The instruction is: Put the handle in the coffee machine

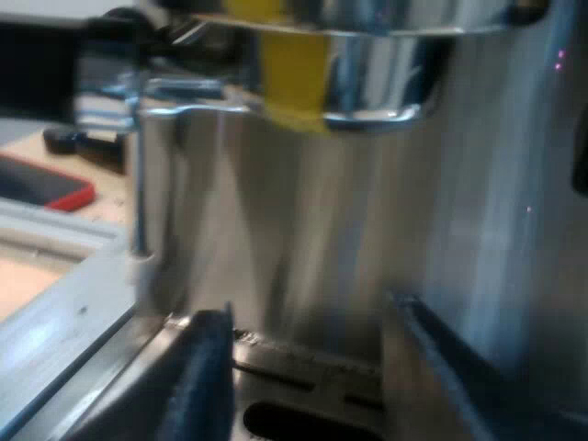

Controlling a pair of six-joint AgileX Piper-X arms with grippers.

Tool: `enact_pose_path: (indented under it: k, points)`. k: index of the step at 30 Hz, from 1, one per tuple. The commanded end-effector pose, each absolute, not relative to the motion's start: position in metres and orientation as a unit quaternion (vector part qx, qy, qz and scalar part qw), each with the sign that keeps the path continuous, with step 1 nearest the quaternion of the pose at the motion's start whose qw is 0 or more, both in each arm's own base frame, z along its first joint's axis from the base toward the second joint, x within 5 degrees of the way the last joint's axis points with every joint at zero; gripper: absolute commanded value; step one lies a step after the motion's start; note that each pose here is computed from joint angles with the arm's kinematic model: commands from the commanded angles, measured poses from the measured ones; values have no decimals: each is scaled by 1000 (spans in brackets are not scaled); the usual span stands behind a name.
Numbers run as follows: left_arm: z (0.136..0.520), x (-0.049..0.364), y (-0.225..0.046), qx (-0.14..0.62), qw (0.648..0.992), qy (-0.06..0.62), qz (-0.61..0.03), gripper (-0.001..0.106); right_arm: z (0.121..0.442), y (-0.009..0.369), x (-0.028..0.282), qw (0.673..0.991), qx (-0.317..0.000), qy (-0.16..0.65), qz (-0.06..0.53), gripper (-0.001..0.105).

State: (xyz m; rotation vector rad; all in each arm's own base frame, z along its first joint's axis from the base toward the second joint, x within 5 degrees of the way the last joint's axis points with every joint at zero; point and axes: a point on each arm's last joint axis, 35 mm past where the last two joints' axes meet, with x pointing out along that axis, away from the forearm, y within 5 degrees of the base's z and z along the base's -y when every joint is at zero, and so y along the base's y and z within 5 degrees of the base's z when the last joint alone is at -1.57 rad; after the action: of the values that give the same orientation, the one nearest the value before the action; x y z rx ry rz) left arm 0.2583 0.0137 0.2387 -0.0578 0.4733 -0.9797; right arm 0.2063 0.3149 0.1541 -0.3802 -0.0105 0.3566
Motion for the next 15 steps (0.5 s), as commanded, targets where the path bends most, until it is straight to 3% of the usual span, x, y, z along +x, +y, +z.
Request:
enact_pose_path:
  k: [1,15]
  points:
    - [272,253,7,-68,768,70,-633,0,155,316,216,972,-172,-24,160,36]
    - [272,253,7,-68,768,70,-633,0,149,351,260,980,-156,-43,113,36]
